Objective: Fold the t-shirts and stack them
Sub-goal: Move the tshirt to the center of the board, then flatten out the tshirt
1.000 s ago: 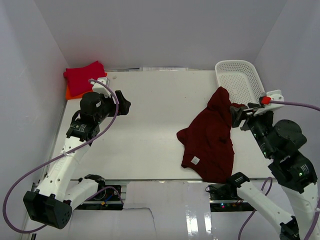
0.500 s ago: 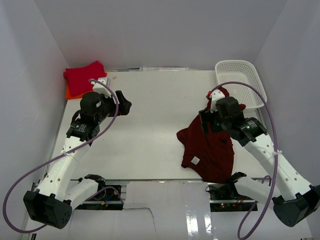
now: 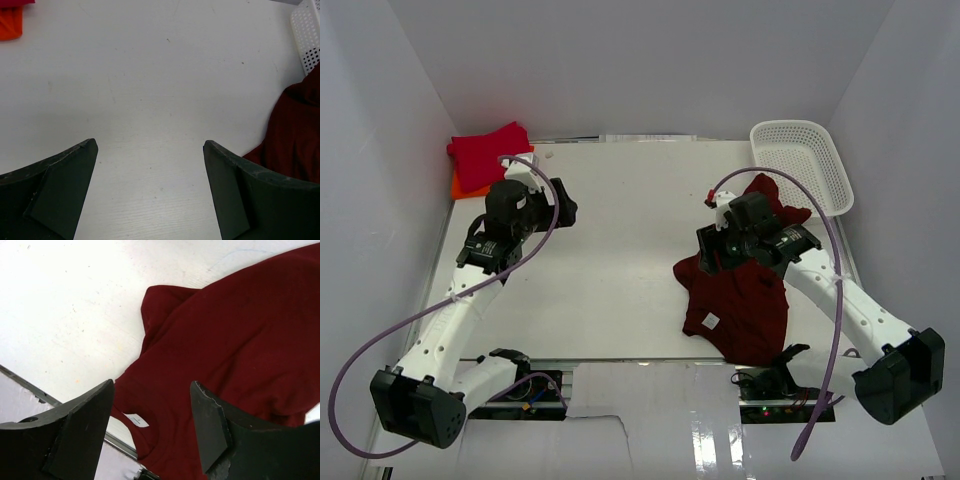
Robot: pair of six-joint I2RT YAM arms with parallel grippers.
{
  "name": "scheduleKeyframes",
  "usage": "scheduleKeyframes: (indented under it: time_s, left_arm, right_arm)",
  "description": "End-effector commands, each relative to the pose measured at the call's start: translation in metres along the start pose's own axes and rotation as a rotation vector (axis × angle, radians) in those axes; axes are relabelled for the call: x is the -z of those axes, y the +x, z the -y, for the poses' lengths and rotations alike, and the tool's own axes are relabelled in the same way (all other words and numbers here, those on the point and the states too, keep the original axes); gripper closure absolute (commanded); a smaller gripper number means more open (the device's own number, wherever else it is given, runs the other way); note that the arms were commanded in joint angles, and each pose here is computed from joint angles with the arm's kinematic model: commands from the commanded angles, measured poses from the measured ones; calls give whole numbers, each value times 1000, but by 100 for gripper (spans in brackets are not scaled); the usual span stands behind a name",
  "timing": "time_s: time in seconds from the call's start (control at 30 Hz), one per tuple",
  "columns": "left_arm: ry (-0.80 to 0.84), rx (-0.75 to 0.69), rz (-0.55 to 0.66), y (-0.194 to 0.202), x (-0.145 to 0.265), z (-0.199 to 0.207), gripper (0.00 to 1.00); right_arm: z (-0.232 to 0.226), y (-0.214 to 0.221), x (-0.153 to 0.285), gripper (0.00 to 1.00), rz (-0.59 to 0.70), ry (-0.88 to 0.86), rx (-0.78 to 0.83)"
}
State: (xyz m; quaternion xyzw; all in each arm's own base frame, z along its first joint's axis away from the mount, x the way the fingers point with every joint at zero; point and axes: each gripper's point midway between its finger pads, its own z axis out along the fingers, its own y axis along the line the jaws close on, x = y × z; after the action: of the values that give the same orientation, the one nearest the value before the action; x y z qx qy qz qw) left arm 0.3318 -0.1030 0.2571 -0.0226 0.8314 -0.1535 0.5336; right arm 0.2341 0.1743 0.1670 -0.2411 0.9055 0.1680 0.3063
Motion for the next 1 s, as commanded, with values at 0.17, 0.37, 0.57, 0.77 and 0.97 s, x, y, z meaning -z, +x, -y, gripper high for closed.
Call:
scheduleKeyframes:
  time_s: [0.17,0.37,0.57,0.77,0.97]
  left_arm:
    - [-50,33,26,-19,-1,-11,2]
    - [-66,47,30,-23,-3,-17,2]
    - [-69,63,36,-27,-2,-21,2]
    - [-60,63,36,-28,-2,-19,2]
    - [-50,62,34,-25,-2,-18,2]
  right_arm:
    - [-18,2,-33,32,-17,-87,36]
    - [-28,8,-65,34,-65,-113,44]
    - [-27,9,-92,35,-94,-115,46]
    - [-12,6,-116,36,-135,-36,57]
    - [-7,10,-136,38,-166,-25,65]
